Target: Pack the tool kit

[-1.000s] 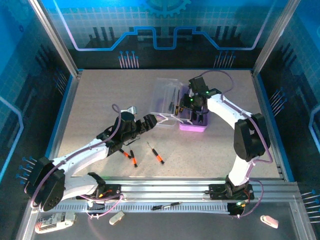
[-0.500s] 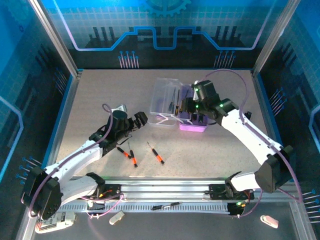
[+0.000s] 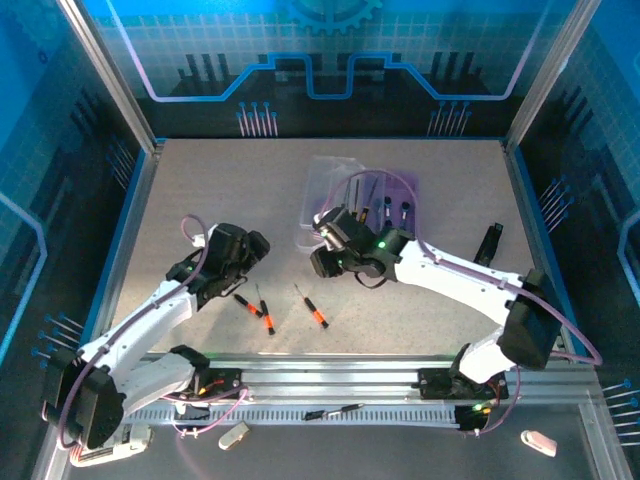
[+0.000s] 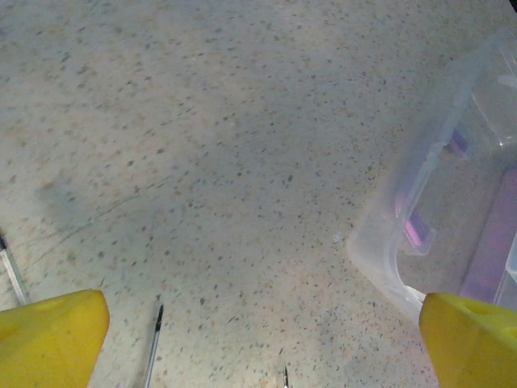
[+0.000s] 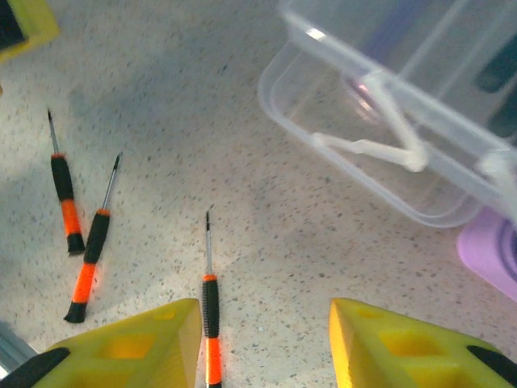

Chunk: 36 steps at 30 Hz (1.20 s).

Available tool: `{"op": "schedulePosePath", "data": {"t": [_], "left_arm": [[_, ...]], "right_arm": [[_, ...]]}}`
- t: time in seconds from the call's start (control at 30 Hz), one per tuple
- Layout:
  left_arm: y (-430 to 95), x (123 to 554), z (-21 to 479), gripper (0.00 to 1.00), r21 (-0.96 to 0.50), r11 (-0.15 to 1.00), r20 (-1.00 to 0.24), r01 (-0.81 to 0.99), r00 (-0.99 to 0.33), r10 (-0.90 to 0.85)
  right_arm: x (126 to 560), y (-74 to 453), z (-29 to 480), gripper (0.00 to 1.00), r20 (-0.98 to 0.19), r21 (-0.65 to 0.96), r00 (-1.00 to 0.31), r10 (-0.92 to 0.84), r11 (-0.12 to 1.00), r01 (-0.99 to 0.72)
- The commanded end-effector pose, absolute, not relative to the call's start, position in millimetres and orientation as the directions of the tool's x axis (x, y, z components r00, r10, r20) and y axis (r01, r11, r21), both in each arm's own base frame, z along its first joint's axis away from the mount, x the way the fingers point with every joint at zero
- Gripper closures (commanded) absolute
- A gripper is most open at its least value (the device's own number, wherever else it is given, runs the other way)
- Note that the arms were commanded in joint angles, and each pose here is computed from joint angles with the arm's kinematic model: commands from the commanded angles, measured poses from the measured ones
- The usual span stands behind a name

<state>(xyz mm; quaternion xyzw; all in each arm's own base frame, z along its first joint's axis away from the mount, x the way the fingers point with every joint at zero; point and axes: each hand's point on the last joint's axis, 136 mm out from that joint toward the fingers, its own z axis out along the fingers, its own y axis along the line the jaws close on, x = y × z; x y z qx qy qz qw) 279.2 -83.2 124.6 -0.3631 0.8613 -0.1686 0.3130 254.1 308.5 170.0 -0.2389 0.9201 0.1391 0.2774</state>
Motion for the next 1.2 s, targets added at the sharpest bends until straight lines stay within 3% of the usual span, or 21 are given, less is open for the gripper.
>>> {"op": "schedulePosePath", "data": {"t": [0.0, 0.23, 0.9, 1.17], "left_arm": [[-69, 258, 116, 0.01, -0.523, 0.596, -0.361, -0.609, -0.476, -0.802], [-65, 244, 122, 0.01, -0.573, 0.561, -0.344, -0.598, -0.446, -0.826], [-91, 225, 96, 0.01, -0.567, 0.656, -0.281, -0.499, -0.631, -0.723], [-102, 219, 88, 0.01, -0.578, 0.683, -0.260, -0.447, -0.692, -0.673]], "right_arm": [[244, 321, 172, 0.55, -0.569, 0.075, -0.691, -0.446, 0.809, -0.584], [214, 335, 150, 0.56, -0.507, 0.013, -0.665, -0.549, 0.766, -0.643], [180, 333, 103, 0.57, -0.367, -0.079, -0.706, -0.606, 0.776, -0.625], [172, 335, 66, 0.52, -0.251, -0.104, -0.734, -0.631, 0.772, -0.627]]}}
